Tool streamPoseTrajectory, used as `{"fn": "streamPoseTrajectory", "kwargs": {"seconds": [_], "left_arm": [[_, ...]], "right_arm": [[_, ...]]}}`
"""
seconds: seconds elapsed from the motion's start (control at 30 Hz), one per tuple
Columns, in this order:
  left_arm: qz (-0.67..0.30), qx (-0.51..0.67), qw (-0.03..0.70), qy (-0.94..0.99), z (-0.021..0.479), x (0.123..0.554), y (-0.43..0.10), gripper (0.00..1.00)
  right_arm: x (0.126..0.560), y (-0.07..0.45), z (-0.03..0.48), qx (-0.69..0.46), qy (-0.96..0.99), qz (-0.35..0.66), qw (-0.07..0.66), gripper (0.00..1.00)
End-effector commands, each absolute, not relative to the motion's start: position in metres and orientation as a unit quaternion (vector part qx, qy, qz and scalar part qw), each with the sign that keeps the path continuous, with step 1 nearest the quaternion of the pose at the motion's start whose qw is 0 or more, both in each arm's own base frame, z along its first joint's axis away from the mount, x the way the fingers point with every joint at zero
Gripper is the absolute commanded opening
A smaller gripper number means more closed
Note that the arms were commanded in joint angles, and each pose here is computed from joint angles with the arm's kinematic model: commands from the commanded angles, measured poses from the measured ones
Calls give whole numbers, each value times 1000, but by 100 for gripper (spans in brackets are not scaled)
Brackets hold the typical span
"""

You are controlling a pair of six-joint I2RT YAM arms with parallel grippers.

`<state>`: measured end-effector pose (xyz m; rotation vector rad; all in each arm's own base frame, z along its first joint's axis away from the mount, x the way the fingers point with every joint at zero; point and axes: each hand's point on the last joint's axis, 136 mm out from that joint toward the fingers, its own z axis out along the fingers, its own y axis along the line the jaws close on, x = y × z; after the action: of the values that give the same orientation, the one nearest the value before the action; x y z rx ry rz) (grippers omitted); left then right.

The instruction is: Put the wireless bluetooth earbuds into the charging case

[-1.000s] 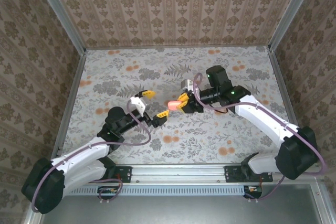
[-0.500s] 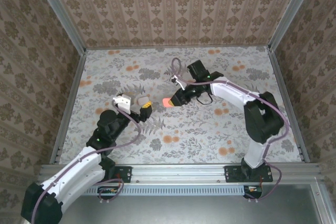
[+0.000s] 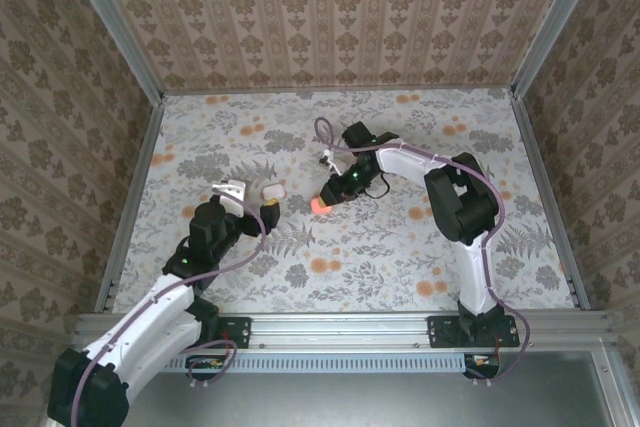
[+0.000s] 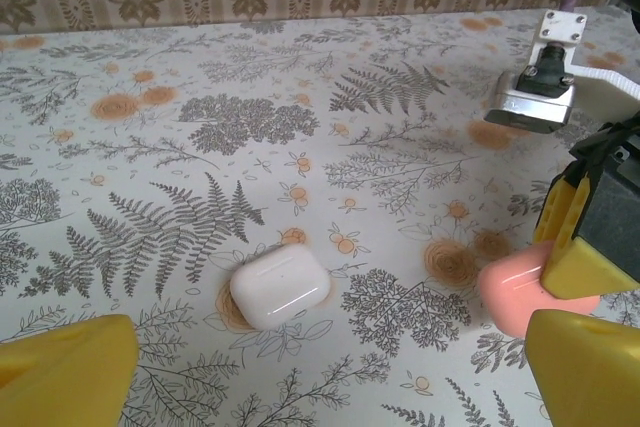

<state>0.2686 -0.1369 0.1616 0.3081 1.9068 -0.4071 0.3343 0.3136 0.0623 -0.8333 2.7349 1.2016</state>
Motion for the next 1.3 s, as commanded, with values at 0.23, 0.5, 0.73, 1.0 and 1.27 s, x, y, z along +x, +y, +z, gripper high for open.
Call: {"fn": "streamPoseTrajectory", "kwargs": {"seconds": [0.23, 0.5, 0.73, 1.0, 1.27], "left_arm": [[-189, 124, 549, 805, 166, 273, -140, 100], [-184, 117, 546, 809, 161, 280, -132, 100], [-179, 107, 541, 815, 158, 293, -124, 100], [-136, 90, 544, 823, 167, 318, -108, 100], [-25, 27, 549, 835, 177, 360, -36, 100]], "right_arm": [[333, 301, 43, -227, 899, 373, -40, 28], [342, 287, 36, -213, 908, 358, -45, 35], [362, 271, 42, -198, 919, 341, -18, 48], [391, 229, 74, -180, 936, 296, 68, 54], [425, 133, 118, -76, 927, 193, 312, 65]]}}
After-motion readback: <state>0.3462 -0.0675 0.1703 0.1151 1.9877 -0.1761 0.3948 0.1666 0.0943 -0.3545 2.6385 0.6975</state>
